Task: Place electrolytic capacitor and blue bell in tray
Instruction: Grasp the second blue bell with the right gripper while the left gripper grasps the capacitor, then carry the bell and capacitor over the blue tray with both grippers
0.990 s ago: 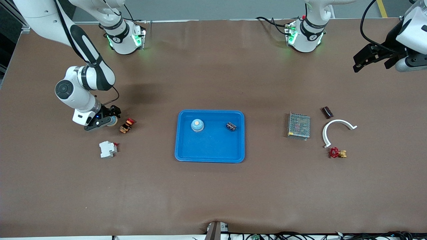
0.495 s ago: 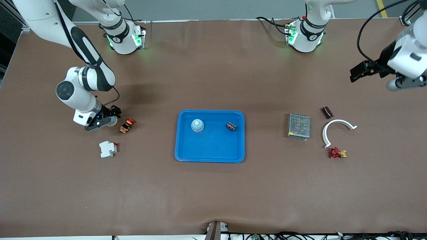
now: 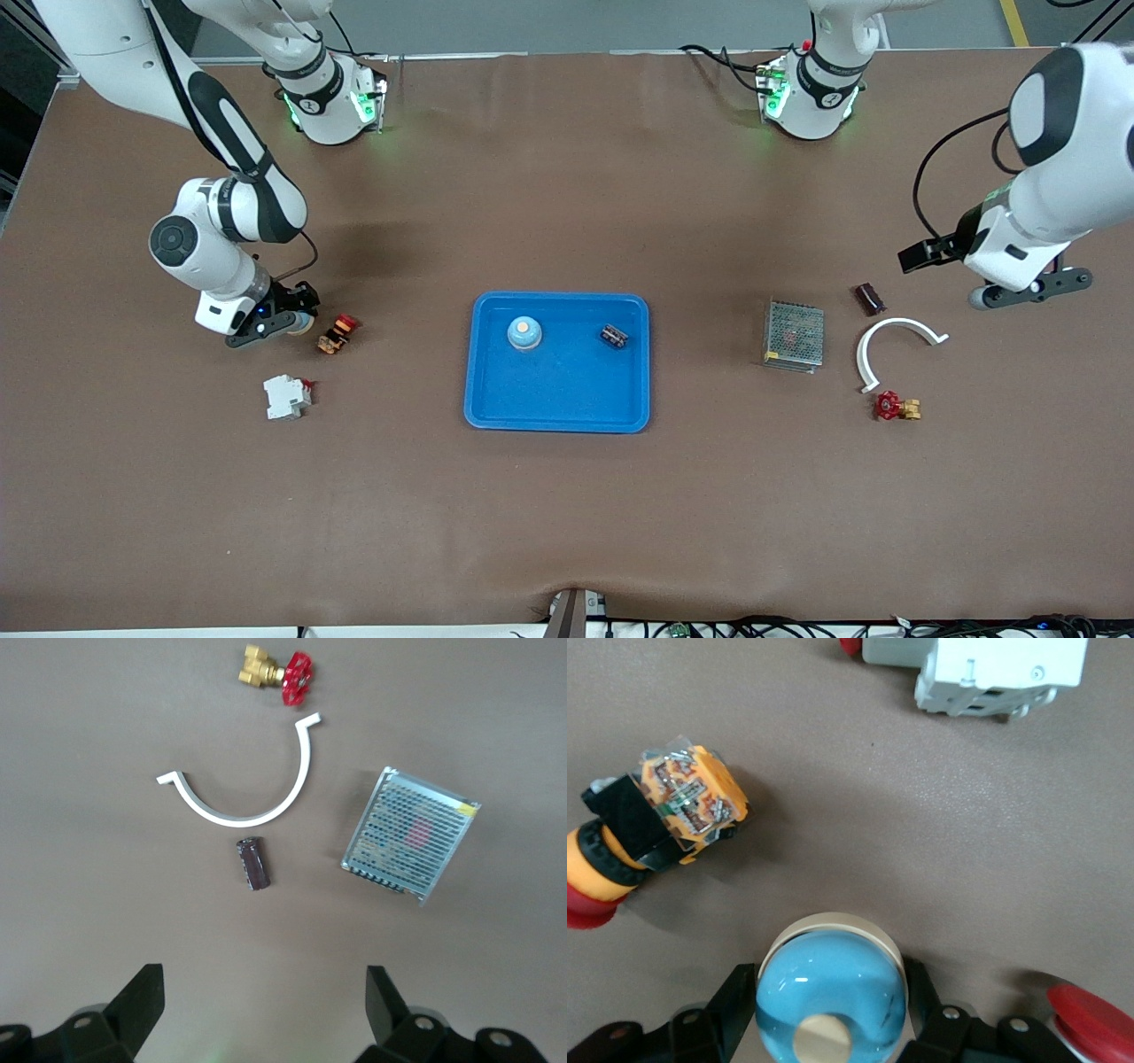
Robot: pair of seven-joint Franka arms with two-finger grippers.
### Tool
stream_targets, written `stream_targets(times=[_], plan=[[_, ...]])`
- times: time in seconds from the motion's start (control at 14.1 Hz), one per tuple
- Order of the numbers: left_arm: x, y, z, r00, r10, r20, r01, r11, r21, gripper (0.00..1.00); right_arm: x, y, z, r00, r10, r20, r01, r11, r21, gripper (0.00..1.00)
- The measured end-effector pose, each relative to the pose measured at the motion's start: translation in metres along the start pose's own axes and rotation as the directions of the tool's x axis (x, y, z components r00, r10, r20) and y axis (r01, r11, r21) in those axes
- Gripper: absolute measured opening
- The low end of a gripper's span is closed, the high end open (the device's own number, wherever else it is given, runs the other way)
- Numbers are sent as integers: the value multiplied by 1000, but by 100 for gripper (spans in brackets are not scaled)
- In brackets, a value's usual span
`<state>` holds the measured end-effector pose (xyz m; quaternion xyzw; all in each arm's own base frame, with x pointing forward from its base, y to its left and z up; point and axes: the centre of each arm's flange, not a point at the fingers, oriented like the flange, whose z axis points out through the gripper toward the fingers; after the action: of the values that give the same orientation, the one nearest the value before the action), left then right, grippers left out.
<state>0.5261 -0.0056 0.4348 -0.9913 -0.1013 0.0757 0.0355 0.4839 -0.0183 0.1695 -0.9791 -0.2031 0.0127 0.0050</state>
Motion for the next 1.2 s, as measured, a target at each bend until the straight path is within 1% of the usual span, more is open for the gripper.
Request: stream_targets(times=[0.07,0.14,0.28,0.35,0.49,0.57,0.64,0.71,0.78,0.85,0.92,0.99,1.2], plan=[[0,-6,20,1000,-11,-9,11,1000,-5,100,0,0,0,1000,0,-1,0,1000,0,71],[0,-15,40,999,-27,-22,27,1000,-12,100,0,0,0,1000,0,-1,0,1000,-1,68],[-3,-30,81,997,-57,-49,55,998,-28,100,0,0,0,1000,0,-1,0,1000,-1,68],[-5,-36,100,996,-68,-49,66,997,-33,100,0,0,0,1000,0,-1,0,1000,-1,68],[-6,-44,132,996,-85,-26,84,996,-39,99,1,1,-1,1000,0,-3,0,1000,-1,68],[-5,-47,145,996,-92,-11,91,995,-41,96,2,1,-2,1000,0,-5,0,1000,-2,68],[-3,-51,158,995,-100,1,100,994,-45,90,4,2,-3,1000,0,-9,0,1000,-4,68],[0,-54,171,994,-107,8,107,993,-50,89,7,3,-6,1000,0,-15,0,1000,-7,68],[4,-55,186,994,-111,13,112,992,-56,84,11,5,-11,1000,-1,-19,0,1000,-9,68],[7,-54,202,994,-112,16,113,992,-62,84,18,7,-19,1000,-1,-9,1,1000,-4,68],[10,-52,218,994,-111,17,112,991,-69,81,26,11,-30,1000,-1,11,1,1000,5,68],[12,-49,232,994,-110,19,111,991,-75,81,37,15,-44,1000,0,31,0,1000,14,68],[15,-45,258,994,-108,24,109,990,-86,78,69,25,-96,996,17,83,-20,999,37,68]])
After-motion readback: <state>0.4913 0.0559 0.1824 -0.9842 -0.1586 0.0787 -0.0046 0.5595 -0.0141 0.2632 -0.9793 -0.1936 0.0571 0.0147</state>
